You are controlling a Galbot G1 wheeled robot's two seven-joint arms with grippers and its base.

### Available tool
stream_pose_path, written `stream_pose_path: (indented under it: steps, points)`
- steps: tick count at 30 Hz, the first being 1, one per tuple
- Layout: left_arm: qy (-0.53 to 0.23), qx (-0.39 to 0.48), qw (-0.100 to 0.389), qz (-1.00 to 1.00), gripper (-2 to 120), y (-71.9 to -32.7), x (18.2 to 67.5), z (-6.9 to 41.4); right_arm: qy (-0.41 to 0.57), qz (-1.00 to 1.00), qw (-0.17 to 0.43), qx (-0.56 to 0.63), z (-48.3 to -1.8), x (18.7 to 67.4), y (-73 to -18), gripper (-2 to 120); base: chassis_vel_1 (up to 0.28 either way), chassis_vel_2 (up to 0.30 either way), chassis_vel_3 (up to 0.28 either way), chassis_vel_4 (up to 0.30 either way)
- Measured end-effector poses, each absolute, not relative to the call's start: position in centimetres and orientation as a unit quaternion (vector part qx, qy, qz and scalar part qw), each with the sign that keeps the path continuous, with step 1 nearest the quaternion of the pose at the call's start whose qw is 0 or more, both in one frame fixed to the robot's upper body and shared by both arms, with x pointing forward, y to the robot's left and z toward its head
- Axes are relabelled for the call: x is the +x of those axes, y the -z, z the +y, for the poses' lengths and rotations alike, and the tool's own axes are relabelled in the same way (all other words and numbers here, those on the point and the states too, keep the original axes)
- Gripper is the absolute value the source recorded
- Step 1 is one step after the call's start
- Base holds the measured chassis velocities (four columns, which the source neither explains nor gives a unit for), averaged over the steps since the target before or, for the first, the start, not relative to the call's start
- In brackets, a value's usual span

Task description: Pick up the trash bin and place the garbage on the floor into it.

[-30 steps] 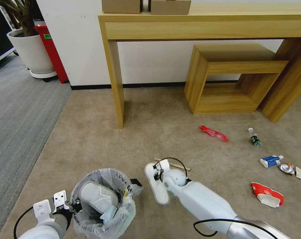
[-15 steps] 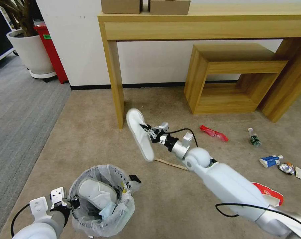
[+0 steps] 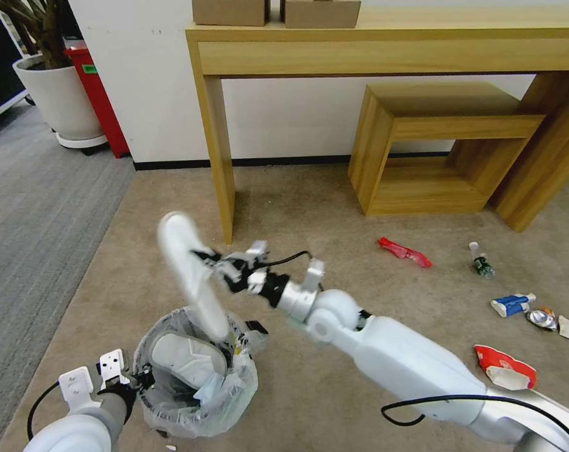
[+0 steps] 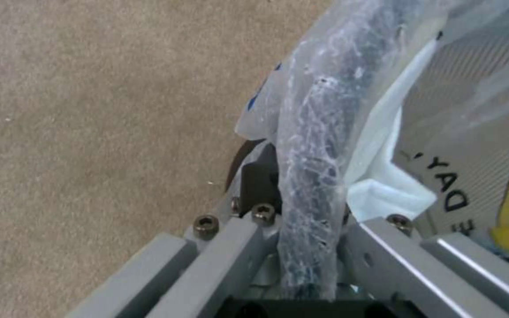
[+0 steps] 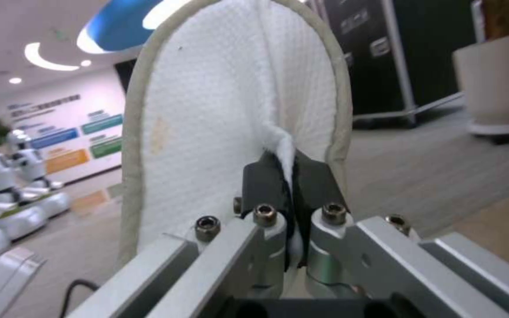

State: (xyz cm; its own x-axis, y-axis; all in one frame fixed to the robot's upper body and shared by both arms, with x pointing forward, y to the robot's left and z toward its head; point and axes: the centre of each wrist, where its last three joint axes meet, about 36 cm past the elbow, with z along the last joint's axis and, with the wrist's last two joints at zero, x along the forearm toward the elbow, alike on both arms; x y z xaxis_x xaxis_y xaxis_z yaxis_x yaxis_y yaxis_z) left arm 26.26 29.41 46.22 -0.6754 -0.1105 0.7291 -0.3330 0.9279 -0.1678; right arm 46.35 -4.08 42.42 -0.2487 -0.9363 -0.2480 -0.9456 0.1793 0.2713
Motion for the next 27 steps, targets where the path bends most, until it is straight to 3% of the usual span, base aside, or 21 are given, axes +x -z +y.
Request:
stream_pose_path:
  steps: [7, 27]
  points:
    - [-0.145, 0.124, 0.385, -0.903, 0, -46.0, 26.1, 29.3, -0.179, 0.755, -0.017, -0.63, -0.1, 45.3, -39.4, 0, 0.0, 0.0, 0.0, 0.0]
    - [-0.138, 0.118, 0.387, -0.904, 0, -46.1, 25.9, 28.9, -0.14, 0.768, -0.014, -0.625, -0.5, 45.3, -35.4, 0, 0.0, 0.0, 0.0, 0.0]
